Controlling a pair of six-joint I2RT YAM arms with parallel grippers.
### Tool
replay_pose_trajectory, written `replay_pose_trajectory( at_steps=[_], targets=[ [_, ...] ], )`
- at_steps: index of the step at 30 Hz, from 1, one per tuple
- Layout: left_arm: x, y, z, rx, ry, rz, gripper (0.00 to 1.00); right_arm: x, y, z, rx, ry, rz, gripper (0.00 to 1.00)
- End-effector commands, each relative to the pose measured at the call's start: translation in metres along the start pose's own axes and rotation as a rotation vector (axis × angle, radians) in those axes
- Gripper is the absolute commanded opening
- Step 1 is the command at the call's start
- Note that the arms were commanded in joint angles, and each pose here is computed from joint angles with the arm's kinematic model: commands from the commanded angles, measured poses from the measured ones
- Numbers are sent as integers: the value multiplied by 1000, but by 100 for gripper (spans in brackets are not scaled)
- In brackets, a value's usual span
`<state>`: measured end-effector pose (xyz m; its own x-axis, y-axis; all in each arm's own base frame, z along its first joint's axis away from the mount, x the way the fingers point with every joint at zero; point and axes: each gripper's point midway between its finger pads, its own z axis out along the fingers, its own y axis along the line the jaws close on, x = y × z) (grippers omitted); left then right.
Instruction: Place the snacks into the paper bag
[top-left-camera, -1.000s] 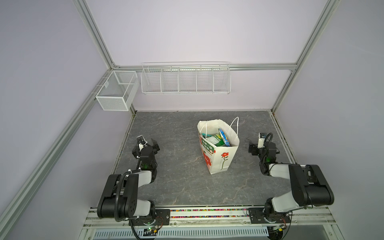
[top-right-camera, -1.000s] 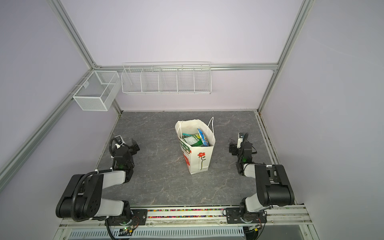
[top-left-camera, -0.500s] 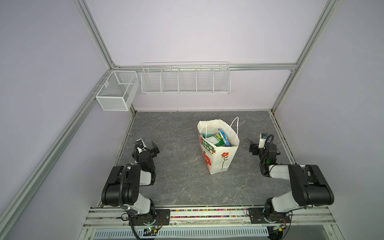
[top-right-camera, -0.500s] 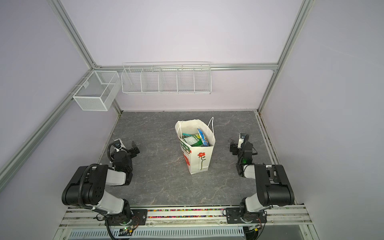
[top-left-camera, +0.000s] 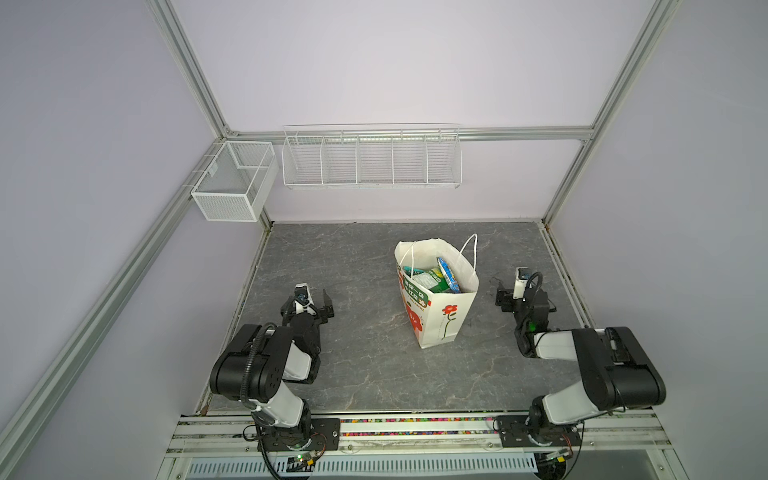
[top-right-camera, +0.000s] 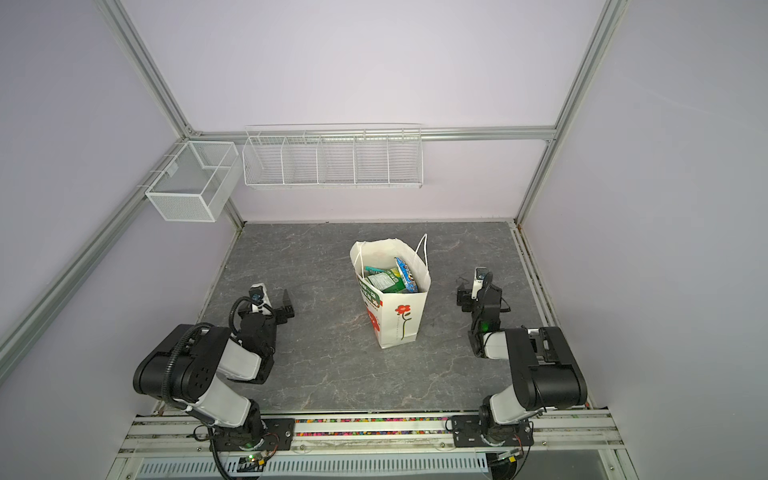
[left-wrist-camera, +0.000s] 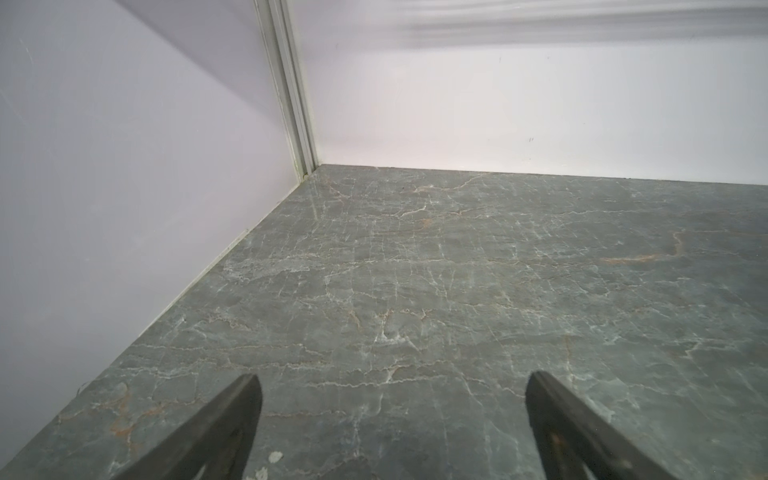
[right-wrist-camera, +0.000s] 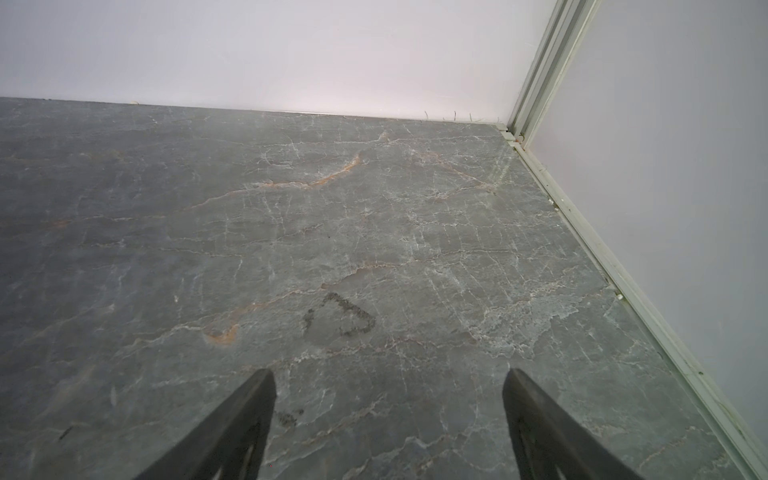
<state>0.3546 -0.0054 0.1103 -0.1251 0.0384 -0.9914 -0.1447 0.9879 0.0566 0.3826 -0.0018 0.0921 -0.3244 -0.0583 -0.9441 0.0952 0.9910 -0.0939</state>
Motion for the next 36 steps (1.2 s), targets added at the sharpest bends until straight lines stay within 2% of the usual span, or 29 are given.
replay_pose_trajectory(
  at_steps=[1, 5, 11, 15, 20, 27, 28, 36],
  targets=[
    [-13, -2, -3, 7, -58, 41, 100, -10, -10, -11, 92, -96, -29, 88],
    [-13, -4, -9, 10, -59, 49, 100, -13, -7, -23, 101, -176, -50, 88],
    [-14, -5, -5, 9, -60, 55, 99, -12, -5, -23, 96, -174, -58, 88],
    [-13, -7, 1, 8, -57, 56, 99, -11, -9, -15, 115, -133, -48, 89],
    [-15, -8, 2, 7, -62, 57, 99, -5, -19, 5, 105, -1, 18, 89],
    [-8, -7, 10, 28, -2, 50, 99, -6, -20, 6, 109, -10, 15, 89],
    [-19, -9, 18, 33, -19, 37, 99, -5, -20, 6, 109, -7, 16, 89],
    [-16, -3, 36, 22, 59, 15, 99, -6, -20, 6, 108, -10, 17, 89]
  ],
)
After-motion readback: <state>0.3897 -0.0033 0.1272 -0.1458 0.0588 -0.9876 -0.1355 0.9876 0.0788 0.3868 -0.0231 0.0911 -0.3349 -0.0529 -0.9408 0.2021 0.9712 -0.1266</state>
